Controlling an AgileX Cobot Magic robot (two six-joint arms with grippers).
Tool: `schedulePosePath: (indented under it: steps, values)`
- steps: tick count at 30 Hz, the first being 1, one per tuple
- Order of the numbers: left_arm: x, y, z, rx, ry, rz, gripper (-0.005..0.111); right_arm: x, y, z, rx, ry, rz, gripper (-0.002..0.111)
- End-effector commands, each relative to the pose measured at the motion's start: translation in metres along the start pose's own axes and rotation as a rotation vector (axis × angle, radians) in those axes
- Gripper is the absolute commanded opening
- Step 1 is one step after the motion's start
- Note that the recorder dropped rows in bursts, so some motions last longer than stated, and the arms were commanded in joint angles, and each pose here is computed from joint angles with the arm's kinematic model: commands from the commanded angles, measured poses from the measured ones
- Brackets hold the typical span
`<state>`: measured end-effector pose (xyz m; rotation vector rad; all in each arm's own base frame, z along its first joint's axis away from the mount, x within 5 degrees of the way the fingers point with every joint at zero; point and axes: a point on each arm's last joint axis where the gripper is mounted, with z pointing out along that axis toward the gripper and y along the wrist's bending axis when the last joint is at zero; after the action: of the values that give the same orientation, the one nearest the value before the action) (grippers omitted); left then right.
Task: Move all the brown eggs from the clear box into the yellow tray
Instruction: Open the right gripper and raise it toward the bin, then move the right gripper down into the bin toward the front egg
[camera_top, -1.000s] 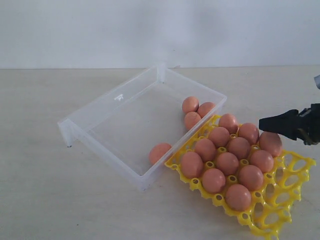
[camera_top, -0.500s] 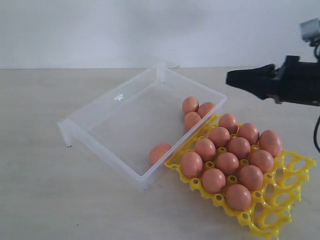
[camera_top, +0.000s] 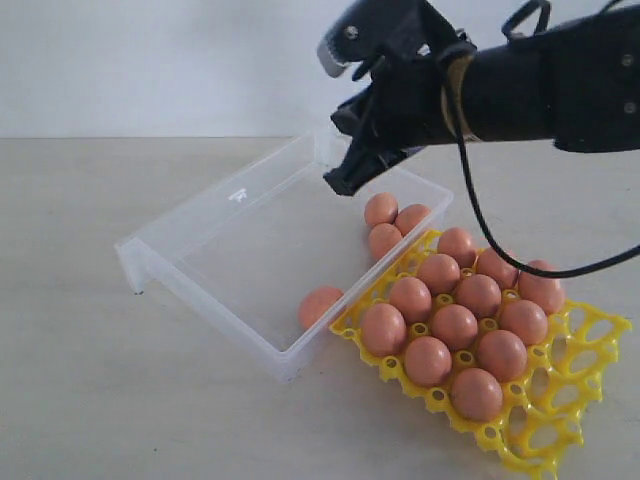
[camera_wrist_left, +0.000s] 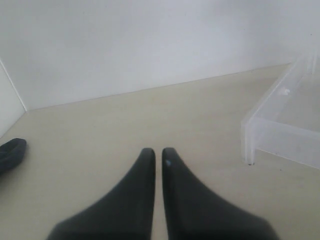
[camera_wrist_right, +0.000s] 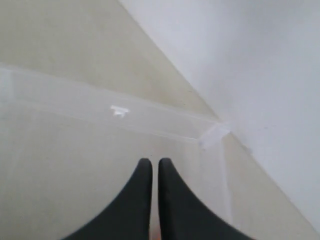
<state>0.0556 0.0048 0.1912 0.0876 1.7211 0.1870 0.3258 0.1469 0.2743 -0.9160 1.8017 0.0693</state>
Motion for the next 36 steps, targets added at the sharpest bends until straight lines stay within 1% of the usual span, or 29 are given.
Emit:
schedulePosePath:
  steps: [1, 5, 6, 7, 8, 10, 11, 13, 16, 18, 22, 26, 29, 31, 36]
  values:
    - [-0.002, 0.0, 0.0, 0.007, -0.013, -0.007, 0.004, -0.028, 0.004, -0.002, 0.207, 0.038, -0.031, 0.0]
    - [-0.002, 0.0, 0.0, 0.007, -0.013, -0.007, 0.004, -0.045, 0.005, -0.006, 0.276, 0.076, -0.016, 0.0]
    - [-0.002, 0.0, 0.0, 0.007, -0.013, -0.007, 0.004, -0.047, 0.003, -0.007, 0.286, 0.107, 0.005, 0.0]
    - [-0.002, 0.0, 0.0, 0.007, -0.013, -0.007, 0.004, -0.052, -0.001, -0.006, 0.289, 0.152, -0.018, 0.0]
    - [-0.002, 0.0, 0.0, 0.007, -0.013, -0.007, 0.004, -0.052, -0.002, -0.005, 0.281, 0.218, 0.008, 0.0]
    - [-0.002, 0.0, 0.0, 0.007, -0.013, -0.007, 0.004, -0.055, -0.006, 0.002, 0.231, 0.395, -0.022, 0.0]
    - [-0.002, 0.0, 0.0, 0.007, -0.013, -0.007, 0.004, -0.055, -0.006, 0.006, 0.199, 0.476, -0.06, 0.0]
    - [-0.002, 0.0, 0.0, 0.007, -0.013, -0.007, 0.004, -0.057, -0.006, 0.019, 0.144, 0.624, -0.057, 0.0]
    - [-0.002, 0.0, 0.0, 0.007, -0.013, -0.007, 0.004, -0.061, -0.007, 0.04, 0.128, 0.737, 0.0, 0.0]
    - [-0.002, 0.0, 0.0, 0.007, -0.013, -0.007, 0.004, -0.058, -0.002, 0.056, 0.082, 0.808, 0.047, 0.0]
    - [-0.002, 0.0, 0.0, 0.007, -0.013, -0.007, 0.004, -0.056, 0.012, 0.082, -0.029, 0.816, 0.117, 0.0]
    - [-0.002, 0.0, 0.0, 0.007, -0.013, -0.007, 0.004, -0.043, 0.028, 0.098, -0.123, 0.848, 0.189, 0.0]
    - [-0.002, 0.0, 0.0, 0.007, -0.013, -0.007, 0.004, -0.034, 0.035, 0.108, -0.151, 0.875, 0.211, 0.0]
    - [-0.002, 0.0, 0.0, 0.007, -0.013, -0.007, 0.004, -0.028, 0.04, 0.113, -0.165, 0.892, 0.253, 0.0]
    - [-0.002, 0.0, 0.0, 0.007, -0.013, -0.007, 0.004, -0.023, 0.054, 0.121, -0.261, 0.904, 0.329, 0.0]
